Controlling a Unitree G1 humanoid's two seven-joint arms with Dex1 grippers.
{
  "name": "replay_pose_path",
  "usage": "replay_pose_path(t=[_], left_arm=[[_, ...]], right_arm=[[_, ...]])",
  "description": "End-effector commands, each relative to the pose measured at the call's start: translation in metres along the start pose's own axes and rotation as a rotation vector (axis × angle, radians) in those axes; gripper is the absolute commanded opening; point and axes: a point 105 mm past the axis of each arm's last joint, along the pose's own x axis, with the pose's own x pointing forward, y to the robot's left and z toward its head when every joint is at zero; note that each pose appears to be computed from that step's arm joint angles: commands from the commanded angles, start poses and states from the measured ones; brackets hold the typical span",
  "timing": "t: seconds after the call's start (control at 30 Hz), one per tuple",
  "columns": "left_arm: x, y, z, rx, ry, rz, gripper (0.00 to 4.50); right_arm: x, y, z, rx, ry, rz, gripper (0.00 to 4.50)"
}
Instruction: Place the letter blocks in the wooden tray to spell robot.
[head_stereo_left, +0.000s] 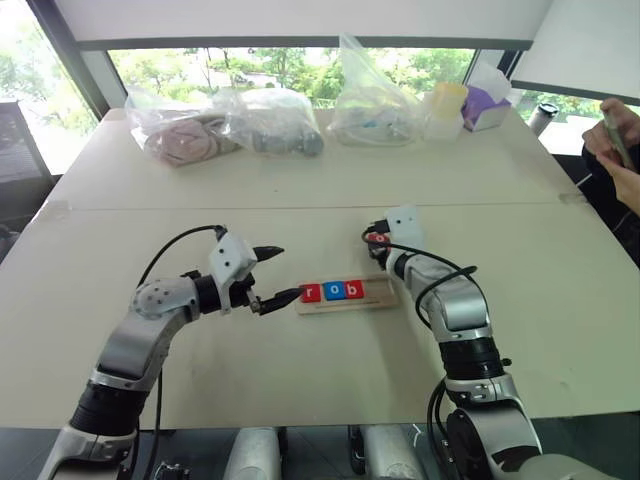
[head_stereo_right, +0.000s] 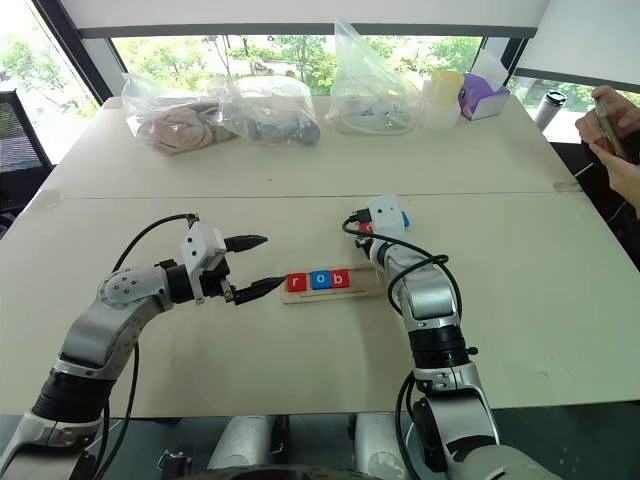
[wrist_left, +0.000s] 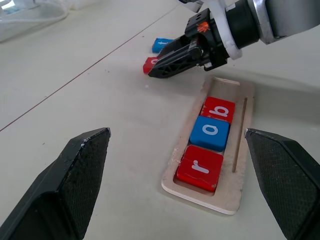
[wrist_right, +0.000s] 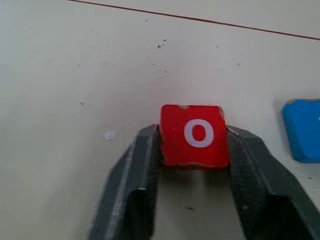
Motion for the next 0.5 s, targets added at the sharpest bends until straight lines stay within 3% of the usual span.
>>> replay_pose_path(t=[0.03, 0.17, 0.3, 0.5], left_arm=[[0.001, -0.002, 0.01, 0.036, -0.03, -0.007, 4.5], [0.001, -0.003, 0.009, 0.035, -0.029, -0.011, 4.5], [0.002, -0.003, 0.009, 0.032, -0.028, -0.019, 4.5], [0.002, -0.005, 0.006, 0.029, -0.023, -0.038, 4.5]], right_arm=[[0.001, -0.004, 0.001, 0.026, 0.007, -0.022, 1.17], [-0.003, -0.004, 0.007, 0.026, -0.003, -0.015, 1.17], [-0.044, -0.025, 0.022, -0.003, -0.033, -0.019, 1.17], [-0.106, -0.043, -0.011, -0.025, 0.065, -0.044, 1.17]])
